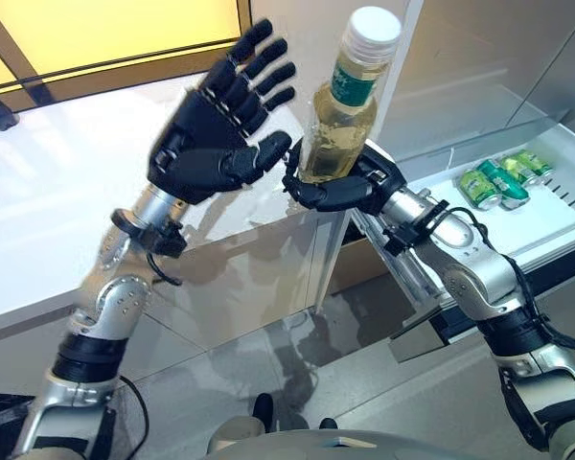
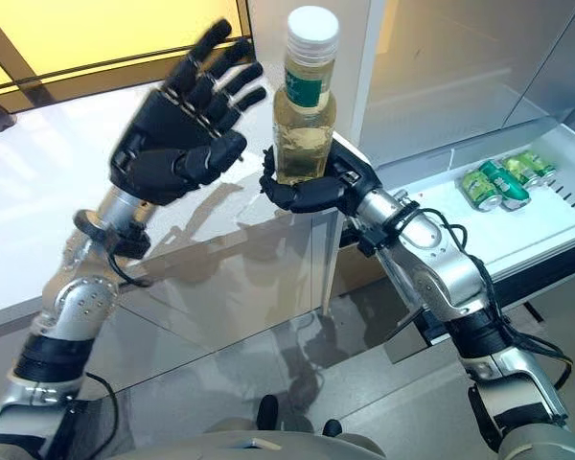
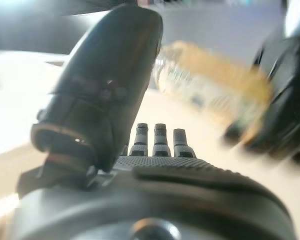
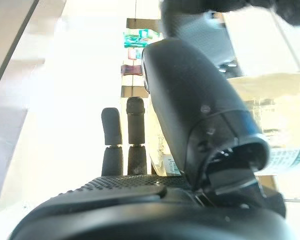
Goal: Put drinks into fridge and close the fridge
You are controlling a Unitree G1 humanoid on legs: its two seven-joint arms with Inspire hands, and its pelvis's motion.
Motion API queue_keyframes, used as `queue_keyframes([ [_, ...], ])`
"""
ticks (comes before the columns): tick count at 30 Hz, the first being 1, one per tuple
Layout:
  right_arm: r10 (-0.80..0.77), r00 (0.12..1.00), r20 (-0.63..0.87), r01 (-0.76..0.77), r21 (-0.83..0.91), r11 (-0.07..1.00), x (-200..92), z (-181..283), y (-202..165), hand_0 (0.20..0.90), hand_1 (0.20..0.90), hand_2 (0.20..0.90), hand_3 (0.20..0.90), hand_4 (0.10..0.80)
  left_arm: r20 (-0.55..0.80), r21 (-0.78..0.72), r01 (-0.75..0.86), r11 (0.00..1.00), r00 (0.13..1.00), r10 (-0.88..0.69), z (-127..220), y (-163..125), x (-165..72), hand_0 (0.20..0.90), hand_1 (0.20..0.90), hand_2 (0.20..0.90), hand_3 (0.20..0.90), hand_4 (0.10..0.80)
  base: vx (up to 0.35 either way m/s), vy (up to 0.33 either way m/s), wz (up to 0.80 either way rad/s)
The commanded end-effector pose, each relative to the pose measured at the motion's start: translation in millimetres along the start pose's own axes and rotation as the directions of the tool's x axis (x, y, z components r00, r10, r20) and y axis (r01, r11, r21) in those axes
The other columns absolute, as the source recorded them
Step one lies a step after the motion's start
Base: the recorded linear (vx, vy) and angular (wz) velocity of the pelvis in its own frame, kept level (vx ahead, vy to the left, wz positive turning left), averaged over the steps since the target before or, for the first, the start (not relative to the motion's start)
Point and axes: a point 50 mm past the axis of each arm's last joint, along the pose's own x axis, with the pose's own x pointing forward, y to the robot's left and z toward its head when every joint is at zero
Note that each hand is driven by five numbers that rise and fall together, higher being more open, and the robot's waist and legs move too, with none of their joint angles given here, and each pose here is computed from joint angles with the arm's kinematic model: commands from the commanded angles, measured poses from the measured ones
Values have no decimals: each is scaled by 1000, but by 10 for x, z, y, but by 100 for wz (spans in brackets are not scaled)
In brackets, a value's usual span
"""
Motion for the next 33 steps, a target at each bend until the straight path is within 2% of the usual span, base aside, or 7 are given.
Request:
queue_keyframes([
  [1, 54, 892, 448, 15, -149, 989, -109, 870, -3, 300, 300, 300, 200, 100, 97, -182, 277, 944, 960, -263, -6, -207, 21, 900, 900, 900, 900, 800, 0, 0, 0],
  [7, -8, 882, 471, 111, -192, 975, -301, 950, -130, 300, 300, 300, 200, 100, 187, -315, 413, 854, 910, -371, -165, -300, -140, 900, 900, 900, 900, 800, 0, -1, -1],
  [18, -153, 896, 416, 259, -212, 942, -728, 872, -395, 300, 300, 300, 200, 100, 217, -581, 248, 775, 965, -146, -729, -228, -747, 900, 900, 900, 900, 800, 0, 0, 0],
  [21, -177, 894, 413, 270, -180, 946, -816, 863, -432, 300, 300, 300, 200, 100, 126, -659, 97, 746, 992, -17, -986, -180, -1011, 900, 900, 900, 900, 800, -18, -13, -4],
  [23, -200, 891, 408, 280, -146, 949, -917, 842, -480, 300, 300, 300, 200, 100, 15, -701, -59, 711, 995, 97, -1295, -185, -1384, 900, 900, 900, 900, 800, -26, -5, -11],
  [27, -245, 882, 402, 323, -137, 937, -1032, 824, -527, 300, 300, 300, 200, 100, -100, -709, -211, 673, 975, 201, -1524, -234, -1689, 900, 900, 900, 900, 800, -23, 2, -10],
  [33, -343, 856, 387, 444, -210, 871, -1178, 850, -655, 300, 300, 300, 200, 100, -458, -425, -646, 634, 757, 465, -1774, -142, -2180, 900, 900, 900, 900, 800, -10, 7, -14],
])
